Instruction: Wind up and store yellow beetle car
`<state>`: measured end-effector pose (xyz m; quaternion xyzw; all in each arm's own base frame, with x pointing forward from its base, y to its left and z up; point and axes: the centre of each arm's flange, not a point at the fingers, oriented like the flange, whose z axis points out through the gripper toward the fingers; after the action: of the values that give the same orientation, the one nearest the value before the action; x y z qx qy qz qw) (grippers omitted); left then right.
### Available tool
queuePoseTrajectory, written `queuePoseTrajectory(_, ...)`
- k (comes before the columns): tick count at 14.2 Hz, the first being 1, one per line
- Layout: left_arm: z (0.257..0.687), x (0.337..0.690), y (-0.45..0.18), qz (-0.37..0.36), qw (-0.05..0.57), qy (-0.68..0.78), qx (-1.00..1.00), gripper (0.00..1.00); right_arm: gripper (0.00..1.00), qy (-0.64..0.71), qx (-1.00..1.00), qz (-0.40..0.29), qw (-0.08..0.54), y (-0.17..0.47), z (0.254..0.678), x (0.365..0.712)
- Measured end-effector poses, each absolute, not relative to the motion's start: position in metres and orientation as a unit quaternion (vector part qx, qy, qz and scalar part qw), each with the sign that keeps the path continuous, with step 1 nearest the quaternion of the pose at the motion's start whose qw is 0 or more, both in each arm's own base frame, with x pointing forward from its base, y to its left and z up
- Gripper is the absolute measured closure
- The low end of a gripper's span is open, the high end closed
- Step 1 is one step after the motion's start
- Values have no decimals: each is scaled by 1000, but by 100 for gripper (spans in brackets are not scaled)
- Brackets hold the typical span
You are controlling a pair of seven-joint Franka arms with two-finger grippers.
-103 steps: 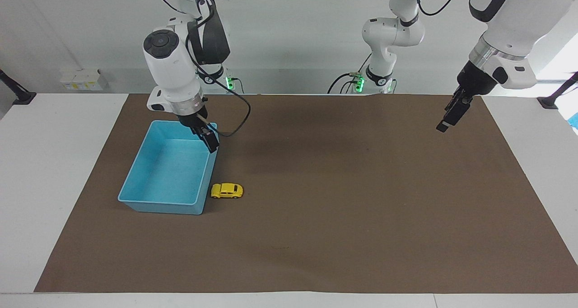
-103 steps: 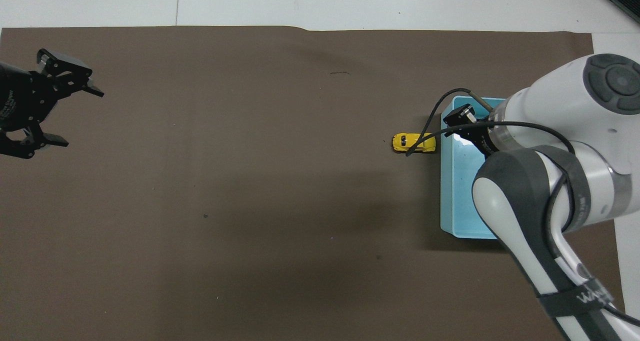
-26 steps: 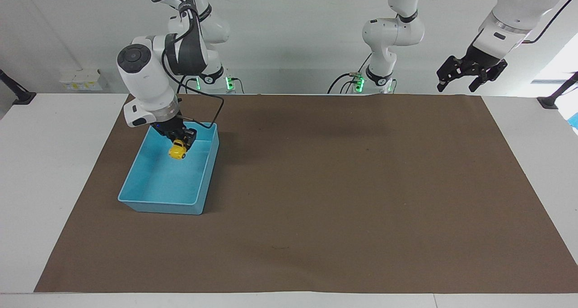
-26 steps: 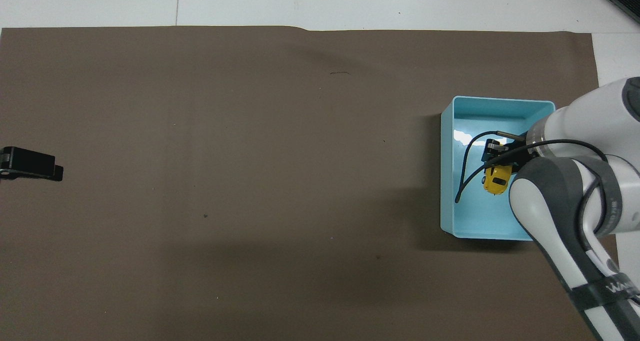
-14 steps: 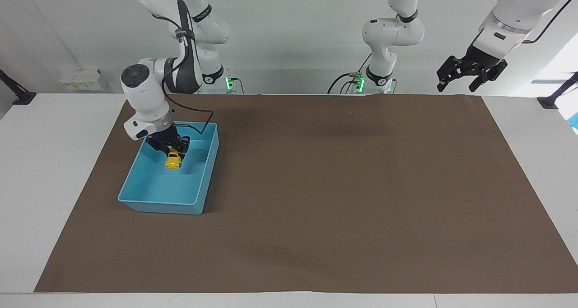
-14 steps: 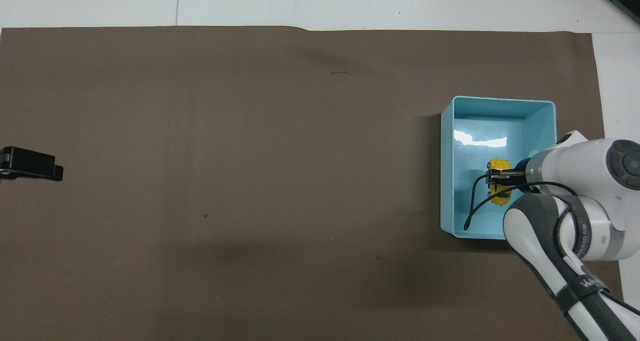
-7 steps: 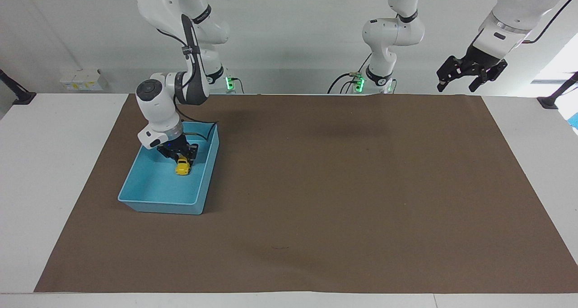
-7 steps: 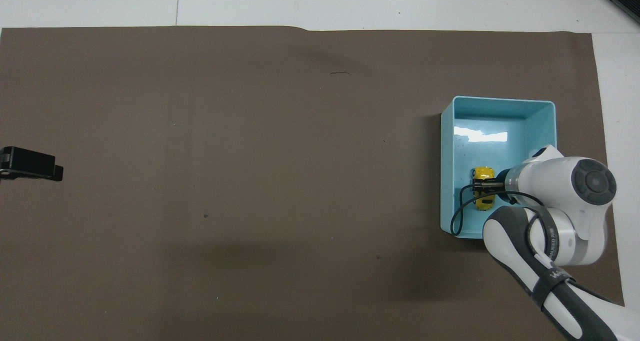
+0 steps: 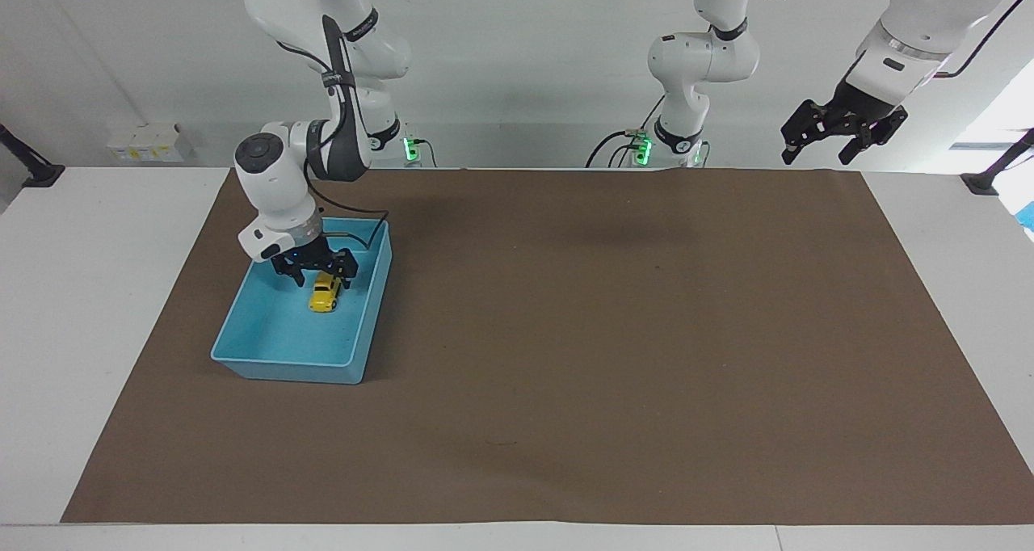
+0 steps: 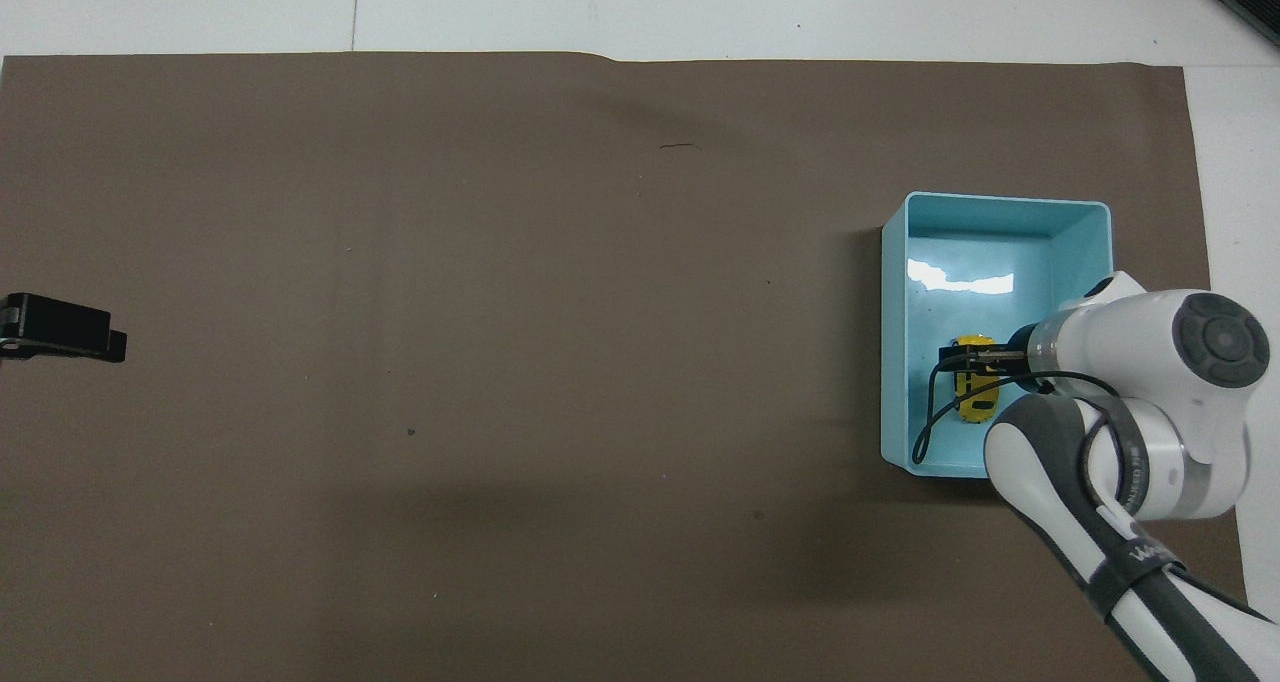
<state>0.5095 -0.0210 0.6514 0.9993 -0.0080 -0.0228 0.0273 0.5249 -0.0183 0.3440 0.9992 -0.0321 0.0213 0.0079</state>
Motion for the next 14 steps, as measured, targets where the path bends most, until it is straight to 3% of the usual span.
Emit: queuePoseTrajectory(14, 651, 509, -21, -23, 27, -8, 999, 0, 0, -48, 999, 11, 16, -26, 565, 546)
